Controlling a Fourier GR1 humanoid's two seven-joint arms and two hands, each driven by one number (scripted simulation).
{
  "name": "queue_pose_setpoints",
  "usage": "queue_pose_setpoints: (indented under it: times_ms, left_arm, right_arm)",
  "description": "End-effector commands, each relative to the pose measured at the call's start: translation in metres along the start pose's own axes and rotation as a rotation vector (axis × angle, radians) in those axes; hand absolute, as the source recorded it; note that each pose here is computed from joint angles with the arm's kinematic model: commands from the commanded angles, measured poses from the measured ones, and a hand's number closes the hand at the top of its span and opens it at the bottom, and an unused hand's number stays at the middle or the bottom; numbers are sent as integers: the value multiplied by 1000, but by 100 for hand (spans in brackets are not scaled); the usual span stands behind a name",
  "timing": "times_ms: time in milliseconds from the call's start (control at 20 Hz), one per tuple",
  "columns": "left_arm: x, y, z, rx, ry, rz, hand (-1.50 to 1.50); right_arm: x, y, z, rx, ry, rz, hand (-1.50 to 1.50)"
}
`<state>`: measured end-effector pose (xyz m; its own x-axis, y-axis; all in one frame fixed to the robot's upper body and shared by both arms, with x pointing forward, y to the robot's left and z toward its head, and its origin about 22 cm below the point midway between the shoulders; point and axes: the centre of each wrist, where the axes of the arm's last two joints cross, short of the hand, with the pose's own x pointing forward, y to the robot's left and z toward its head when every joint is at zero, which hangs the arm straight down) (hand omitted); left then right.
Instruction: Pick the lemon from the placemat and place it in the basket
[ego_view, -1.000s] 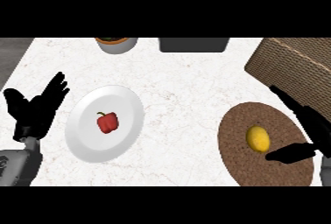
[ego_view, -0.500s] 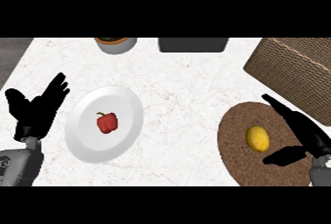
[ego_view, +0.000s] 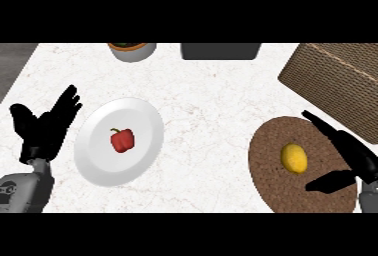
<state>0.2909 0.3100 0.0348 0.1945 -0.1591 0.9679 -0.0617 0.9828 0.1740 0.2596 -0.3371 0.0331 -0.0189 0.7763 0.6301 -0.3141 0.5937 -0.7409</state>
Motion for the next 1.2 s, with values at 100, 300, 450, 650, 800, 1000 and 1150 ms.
queue_pose_setpoints:
  times_ms: [100,300,450,650,800,1000,1150]
  left_arm:
    - [-8,15,9,16,-5,-1,0]
    - [-10,9,0,-3,-9,-19,0]
    - [17,12,5,6,-6,-5,0]
    - [-6,14,2,6,-17,3,0]
    - [-9,4,4,2,-6,1,0]
    - [11,18,-3,-12,-1,-1,0]
    - [10,-3,1,-6,5,3,0]
  right_arm:
    - [3,36,7,24,-43,-19,-150]
    - [-8,17,3,-2,-18,48,-150]
    - [15,33,-2,18,23,78,-150]
    - [15,39,-14,14,50,109,-150]
    - [-8,46,-8,37,39,133,-150]
    - [19,64,-21,84,4,227,150]
    - [-6,64,-26,61,24,243,150]
